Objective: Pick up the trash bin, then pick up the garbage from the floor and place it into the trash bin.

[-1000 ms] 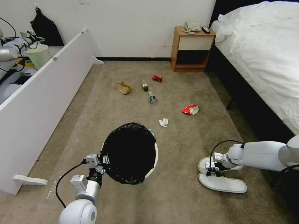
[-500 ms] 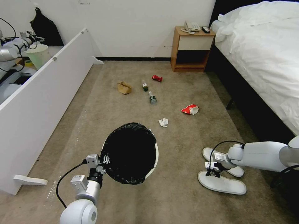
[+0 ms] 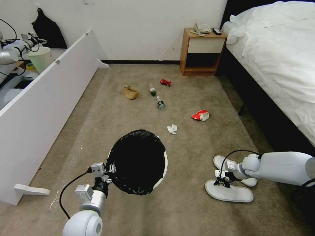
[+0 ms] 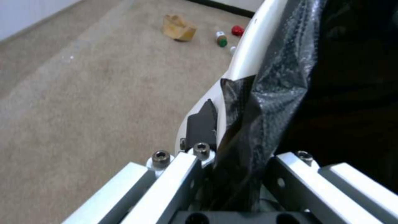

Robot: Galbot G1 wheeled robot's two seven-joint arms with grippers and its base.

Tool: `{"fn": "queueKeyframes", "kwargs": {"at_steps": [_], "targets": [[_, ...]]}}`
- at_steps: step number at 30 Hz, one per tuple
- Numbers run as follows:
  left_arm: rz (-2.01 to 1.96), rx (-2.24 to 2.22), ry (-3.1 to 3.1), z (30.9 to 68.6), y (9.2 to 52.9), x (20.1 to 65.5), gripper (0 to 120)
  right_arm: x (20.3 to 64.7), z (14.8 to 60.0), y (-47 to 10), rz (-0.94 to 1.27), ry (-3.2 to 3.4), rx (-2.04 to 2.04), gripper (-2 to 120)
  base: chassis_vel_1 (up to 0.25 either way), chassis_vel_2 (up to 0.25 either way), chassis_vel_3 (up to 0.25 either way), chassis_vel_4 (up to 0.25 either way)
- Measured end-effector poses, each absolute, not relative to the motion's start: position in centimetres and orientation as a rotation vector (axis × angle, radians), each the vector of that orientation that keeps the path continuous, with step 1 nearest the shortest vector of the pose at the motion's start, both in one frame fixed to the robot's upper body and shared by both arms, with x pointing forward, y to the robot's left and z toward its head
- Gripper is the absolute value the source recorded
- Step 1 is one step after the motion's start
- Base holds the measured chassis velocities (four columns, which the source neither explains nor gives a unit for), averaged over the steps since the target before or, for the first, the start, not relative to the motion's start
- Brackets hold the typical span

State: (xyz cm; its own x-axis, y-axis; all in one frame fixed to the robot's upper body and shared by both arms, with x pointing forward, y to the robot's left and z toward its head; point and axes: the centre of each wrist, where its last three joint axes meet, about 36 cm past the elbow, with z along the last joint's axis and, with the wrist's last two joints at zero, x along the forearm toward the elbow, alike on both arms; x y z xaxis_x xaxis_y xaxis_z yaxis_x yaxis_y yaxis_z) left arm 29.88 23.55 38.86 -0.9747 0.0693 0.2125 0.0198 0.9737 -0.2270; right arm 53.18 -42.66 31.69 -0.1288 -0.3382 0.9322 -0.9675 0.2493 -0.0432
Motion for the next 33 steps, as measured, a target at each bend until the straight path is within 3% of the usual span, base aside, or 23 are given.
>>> {"fn": "queueKeyframes", "kwargs": {"at_steps": [10, 23, 33], "targets": [[0.389, -0.071, -2.856, 39.4, 23.9, 29.9, 2, 52.2, 33.8, -42.6, 0.891, -1.729, 1.271, 0, 0.0, 0.0, 0.0, 0.0], [0.426, -0.069, -2.804, 39.9, 24.7, 30.3, 2, 52.6, 39.1, -44.3, 0.911, -1.859, 1.276, 0, 0.0, 0.0, 0.0, 0.0], [0.463, -0.068, -2.755, 40.1, 25.2, 30.7, 2, 50.1, 44.8, -46.1, 0.891, -2.025, 1.255, 0, 0.0, 0.0, 0.0, 0.0]]}}
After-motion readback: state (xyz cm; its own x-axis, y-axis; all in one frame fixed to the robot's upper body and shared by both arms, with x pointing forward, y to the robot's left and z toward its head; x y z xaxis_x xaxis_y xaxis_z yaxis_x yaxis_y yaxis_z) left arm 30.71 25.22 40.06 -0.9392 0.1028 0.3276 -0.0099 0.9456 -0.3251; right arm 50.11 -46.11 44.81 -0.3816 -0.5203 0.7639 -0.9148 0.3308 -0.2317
